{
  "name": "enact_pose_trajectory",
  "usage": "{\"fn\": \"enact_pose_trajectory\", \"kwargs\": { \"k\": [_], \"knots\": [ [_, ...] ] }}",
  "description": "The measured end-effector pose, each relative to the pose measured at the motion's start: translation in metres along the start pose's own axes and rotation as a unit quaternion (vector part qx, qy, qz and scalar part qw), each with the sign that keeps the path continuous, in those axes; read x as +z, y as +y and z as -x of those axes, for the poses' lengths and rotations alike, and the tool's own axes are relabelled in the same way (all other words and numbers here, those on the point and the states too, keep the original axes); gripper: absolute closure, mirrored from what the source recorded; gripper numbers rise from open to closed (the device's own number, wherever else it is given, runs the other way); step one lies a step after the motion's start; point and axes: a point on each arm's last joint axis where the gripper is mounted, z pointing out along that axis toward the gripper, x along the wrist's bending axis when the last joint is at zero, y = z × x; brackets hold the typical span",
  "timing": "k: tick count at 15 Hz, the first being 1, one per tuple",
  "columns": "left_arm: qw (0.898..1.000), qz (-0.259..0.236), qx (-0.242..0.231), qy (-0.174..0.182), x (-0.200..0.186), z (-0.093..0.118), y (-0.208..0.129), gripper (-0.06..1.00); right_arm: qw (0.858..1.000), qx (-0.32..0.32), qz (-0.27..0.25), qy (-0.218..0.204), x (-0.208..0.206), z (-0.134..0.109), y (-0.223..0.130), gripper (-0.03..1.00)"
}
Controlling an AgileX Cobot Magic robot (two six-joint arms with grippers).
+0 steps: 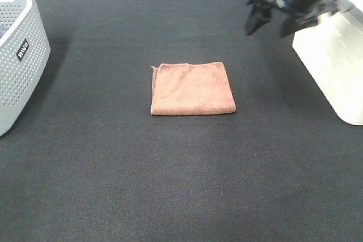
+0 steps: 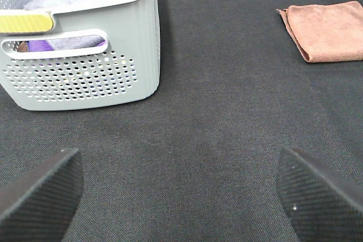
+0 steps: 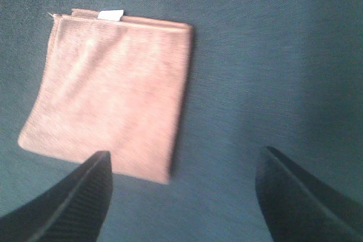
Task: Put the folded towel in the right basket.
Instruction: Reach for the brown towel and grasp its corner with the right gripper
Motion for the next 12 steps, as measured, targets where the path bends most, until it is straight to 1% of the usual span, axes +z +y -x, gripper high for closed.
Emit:
{"fn": "enact_pose_trajectory", "kwargs": {
  "k": [3,4,7,9,12],
  "knots": [
    [1.000,0.000,0.000,0.000,0.000,0.000,0.000,0.07,0.998,0.026,-0.055,0.036,0.049,0.002,0.014,0.29],
    [1.000,0.000,0.000,0.000,0.000,0.000,0.000,0.07,0.994,0.028,-0.089,0.049,0.070,0.003,0.018,0.29],
    [1.000,0.000,0.000,0.000,0.000,0.000,0.000,0.07,0.989,0.028,-0.132,0.060,0.112,0.010,0.023,0.29],
    [1.000,0.000,0.000,0.000,0.000,0.000,0.000,0.07,0.987,0.029,-0.146,0.062,0.133,0.014,0.022,0.28],
    [1.000,0.000,0.000,0.000,0.000,0.000,0.000,0.07,0.983,0.028,-0.170,0.060,0.159,0.022,0.010,0.25]
  ]
}}
